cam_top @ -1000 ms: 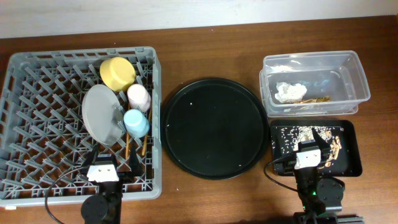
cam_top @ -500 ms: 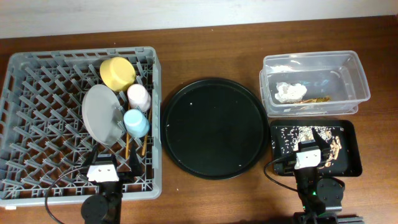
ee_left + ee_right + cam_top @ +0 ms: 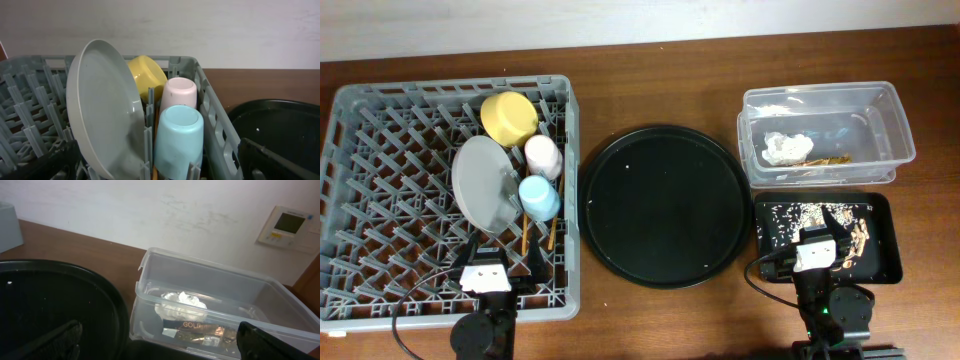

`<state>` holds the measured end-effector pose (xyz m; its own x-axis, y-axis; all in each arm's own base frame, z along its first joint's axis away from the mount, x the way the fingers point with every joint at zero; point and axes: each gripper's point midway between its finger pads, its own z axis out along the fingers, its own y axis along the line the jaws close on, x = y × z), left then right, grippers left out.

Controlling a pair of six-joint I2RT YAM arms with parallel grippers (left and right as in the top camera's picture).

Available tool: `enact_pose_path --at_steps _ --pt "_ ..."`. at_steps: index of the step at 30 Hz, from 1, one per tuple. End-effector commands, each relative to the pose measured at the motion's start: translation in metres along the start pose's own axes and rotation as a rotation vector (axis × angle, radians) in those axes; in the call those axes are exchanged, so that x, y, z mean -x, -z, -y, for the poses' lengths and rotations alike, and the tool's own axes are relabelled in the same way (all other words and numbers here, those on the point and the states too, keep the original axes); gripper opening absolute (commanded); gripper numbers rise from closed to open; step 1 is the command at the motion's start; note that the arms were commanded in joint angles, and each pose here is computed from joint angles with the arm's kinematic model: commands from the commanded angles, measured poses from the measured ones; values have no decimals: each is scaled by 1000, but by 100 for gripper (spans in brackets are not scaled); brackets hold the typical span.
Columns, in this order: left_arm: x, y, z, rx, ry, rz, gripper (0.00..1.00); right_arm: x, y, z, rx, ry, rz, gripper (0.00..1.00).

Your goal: Sort waste into correct bins and load items into the dishwasher rack

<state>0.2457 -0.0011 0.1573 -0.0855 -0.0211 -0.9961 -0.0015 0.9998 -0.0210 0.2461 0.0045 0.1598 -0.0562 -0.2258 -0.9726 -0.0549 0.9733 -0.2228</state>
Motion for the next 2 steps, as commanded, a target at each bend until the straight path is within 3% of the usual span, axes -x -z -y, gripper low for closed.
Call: enact_pose_path --at_steps 1,2 --pt "-1 0 3 -16 -16 2 99 -3 0 2 -13 -16 -6 99" --pt "-1 0 3 -16 -16 2 100 -3 0 2 -13 -16 -6 99"
